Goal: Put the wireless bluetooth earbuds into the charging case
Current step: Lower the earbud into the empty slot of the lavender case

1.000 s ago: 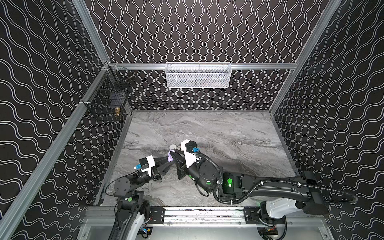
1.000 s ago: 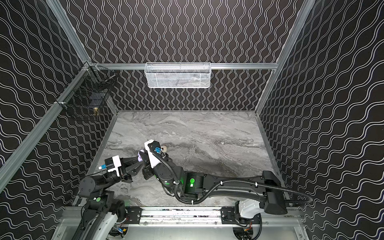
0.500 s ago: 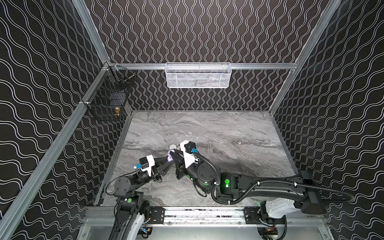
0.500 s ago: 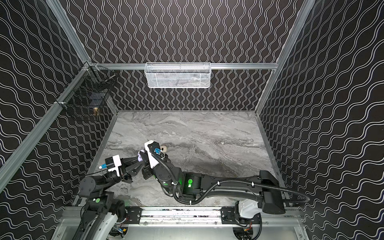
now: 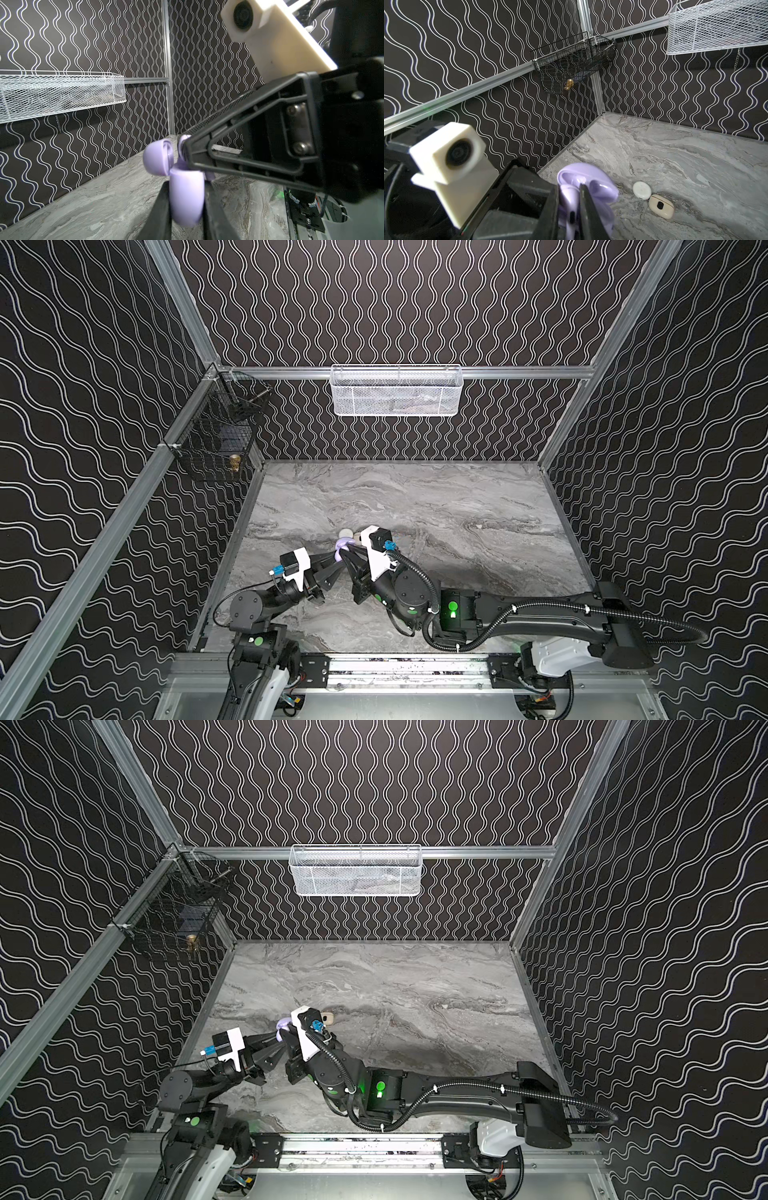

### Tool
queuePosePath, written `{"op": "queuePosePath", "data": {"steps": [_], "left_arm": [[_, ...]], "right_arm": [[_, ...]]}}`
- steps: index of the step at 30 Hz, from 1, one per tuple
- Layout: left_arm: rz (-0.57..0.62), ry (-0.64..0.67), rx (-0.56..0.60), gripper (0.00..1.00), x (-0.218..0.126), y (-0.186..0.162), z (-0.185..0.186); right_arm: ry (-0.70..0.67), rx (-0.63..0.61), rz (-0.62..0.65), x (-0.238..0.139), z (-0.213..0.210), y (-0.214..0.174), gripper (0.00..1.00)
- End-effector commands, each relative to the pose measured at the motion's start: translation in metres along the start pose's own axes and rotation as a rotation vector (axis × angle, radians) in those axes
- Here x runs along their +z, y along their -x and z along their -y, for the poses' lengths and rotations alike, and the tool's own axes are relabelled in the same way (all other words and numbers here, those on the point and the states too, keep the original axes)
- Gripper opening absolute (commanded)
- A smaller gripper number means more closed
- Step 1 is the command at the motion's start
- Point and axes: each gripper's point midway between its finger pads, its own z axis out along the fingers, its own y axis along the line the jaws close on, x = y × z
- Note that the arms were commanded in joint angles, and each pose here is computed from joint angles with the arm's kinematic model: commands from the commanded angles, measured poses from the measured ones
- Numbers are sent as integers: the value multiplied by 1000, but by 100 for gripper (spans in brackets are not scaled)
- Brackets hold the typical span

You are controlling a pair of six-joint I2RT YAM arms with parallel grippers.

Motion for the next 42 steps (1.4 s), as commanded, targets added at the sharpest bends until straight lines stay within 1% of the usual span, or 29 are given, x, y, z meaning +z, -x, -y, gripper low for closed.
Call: {"op": "queuePosePath", "data": {"steps": [1, 10, 15, 27, 35, 38, 39, 42], "left_arm": [[35, -10, 46, 0, 0, 12, 3], [35, 4, 50, 0, 1, 14, 1], [34, 11, 48, 0, 1, 13, -1], [31, 34, 41, 0, -1, 13, -3], [25, 66, 34, 0, -1, 13, -8], [24, 71, 36, 0, -1, 13, -9], [26, 69, 39, 0, -1, 13, -8], [28, 61, 44, 0, -1, 14, -7]], "right_arm": [[3, 16, 47, -3, -1, 15, 12], [-58, 37, 135, 3, 5, 31, 12], [-46, 56, 152, 7, 5, 30, 12], [-47, 64, 148, 14, 3, 19, 11], [-83, 66, 120, 12, 13, 3, 9], [-68, 72, 105, 10, 12, -1, 9], [-56, 71, 101, 9, 11, -2, 11], [-23, 67, 94, 8, 6, -1, 20]]}}
